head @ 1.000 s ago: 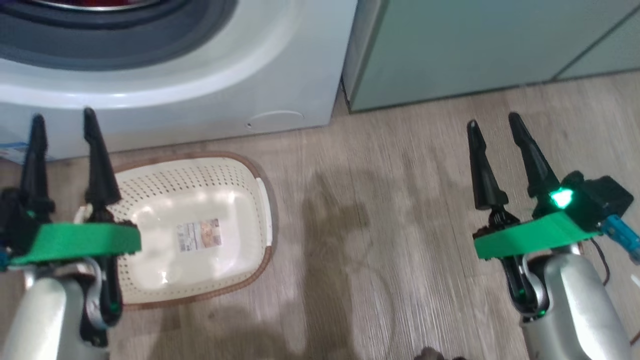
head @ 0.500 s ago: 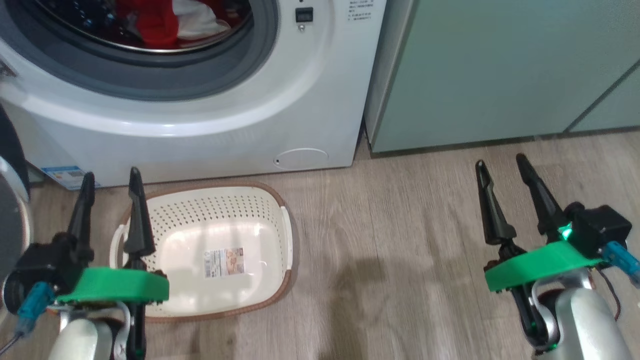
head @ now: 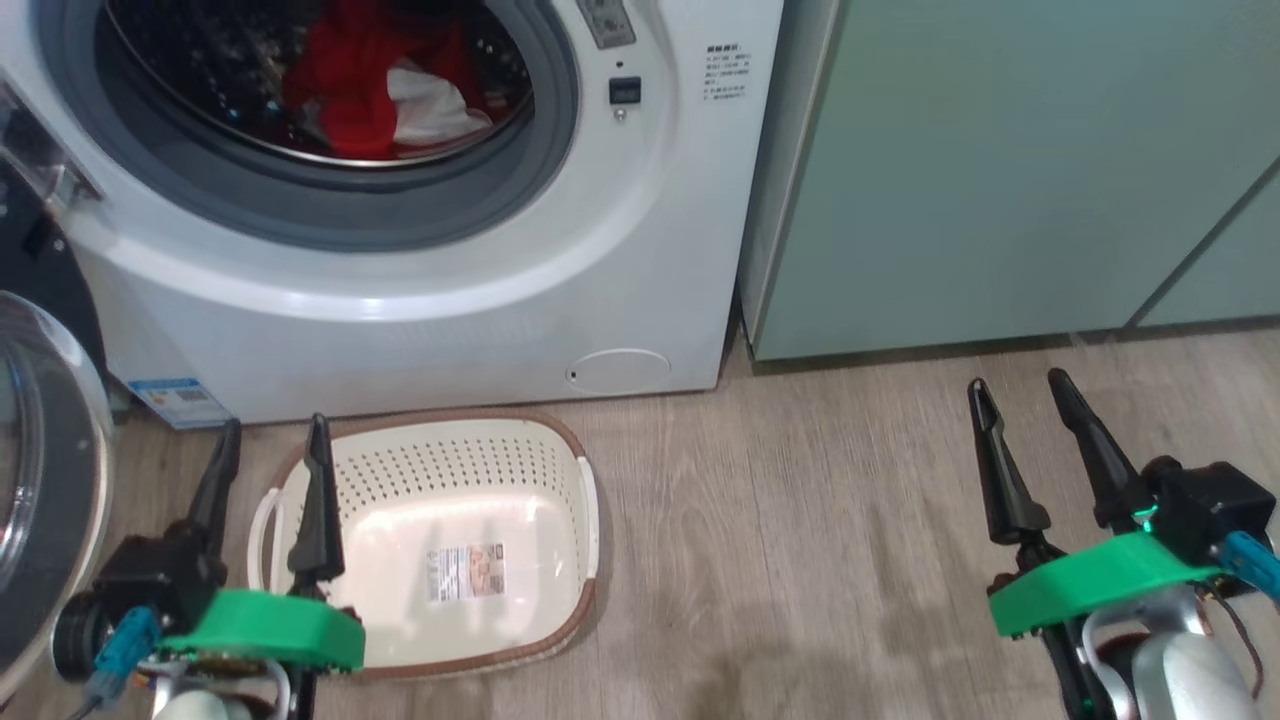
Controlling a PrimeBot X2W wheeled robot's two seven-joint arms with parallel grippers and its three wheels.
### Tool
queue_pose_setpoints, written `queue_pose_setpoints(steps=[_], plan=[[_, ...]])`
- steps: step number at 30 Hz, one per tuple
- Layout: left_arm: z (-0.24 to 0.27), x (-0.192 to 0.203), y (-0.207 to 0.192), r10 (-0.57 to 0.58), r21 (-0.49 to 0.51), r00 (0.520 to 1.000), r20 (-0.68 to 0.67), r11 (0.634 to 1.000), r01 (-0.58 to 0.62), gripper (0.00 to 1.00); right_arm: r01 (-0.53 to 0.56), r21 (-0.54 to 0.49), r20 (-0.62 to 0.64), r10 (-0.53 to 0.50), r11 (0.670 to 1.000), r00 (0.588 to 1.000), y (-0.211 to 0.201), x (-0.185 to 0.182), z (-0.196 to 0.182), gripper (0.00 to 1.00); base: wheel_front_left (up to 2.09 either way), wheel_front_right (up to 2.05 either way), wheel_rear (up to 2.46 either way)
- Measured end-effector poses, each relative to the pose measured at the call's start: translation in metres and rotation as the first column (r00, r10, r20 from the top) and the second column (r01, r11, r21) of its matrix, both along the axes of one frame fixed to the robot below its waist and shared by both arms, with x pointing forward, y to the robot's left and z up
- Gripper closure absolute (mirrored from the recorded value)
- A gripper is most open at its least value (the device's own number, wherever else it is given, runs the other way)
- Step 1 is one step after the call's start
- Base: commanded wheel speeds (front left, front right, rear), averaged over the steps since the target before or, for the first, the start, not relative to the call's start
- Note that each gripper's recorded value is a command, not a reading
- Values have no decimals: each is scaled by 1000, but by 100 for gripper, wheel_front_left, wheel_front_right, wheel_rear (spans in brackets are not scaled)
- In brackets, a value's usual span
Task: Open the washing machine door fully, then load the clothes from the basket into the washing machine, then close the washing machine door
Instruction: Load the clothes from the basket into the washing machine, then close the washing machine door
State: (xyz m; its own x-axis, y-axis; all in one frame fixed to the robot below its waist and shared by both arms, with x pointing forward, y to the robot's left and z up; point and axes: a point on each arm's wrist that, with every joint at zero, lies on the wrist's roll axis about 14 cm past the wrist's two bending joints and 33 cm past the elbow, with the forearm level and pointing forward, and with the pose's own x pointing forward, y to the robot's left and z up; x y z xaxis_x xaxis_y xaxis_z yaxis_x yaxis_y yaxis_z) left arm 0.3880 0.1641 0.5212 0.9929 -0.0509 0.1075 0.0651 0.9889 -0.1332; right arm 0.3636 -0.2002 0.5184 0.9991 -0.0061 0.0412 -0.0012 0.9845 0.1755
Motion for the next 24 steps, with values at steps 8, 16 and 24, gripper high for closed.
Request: queue_pose_setpoints(steps=[8, 16, 24], plan=[[-2, -10, 0, -3, 5, 1000, -8, 1000, 3, 0, 5, -1, 14, -5, 1000, 1000, -2, -9, 7, 0, 0, 0, 0], [0, -11, 1, 7, 6, 1000, -4, 1000, -7, 0, 4, -1, 22, -4, 1000, 1000, -1, -10, 10, 0, 0, 0, 0], [0, -11, 3, 17, 8, 1000, -6, 1000, -17, 0, 2, -1, 22, -2, 1000, 1000, -1, -9, 10, 0, 0, 0, 0]])
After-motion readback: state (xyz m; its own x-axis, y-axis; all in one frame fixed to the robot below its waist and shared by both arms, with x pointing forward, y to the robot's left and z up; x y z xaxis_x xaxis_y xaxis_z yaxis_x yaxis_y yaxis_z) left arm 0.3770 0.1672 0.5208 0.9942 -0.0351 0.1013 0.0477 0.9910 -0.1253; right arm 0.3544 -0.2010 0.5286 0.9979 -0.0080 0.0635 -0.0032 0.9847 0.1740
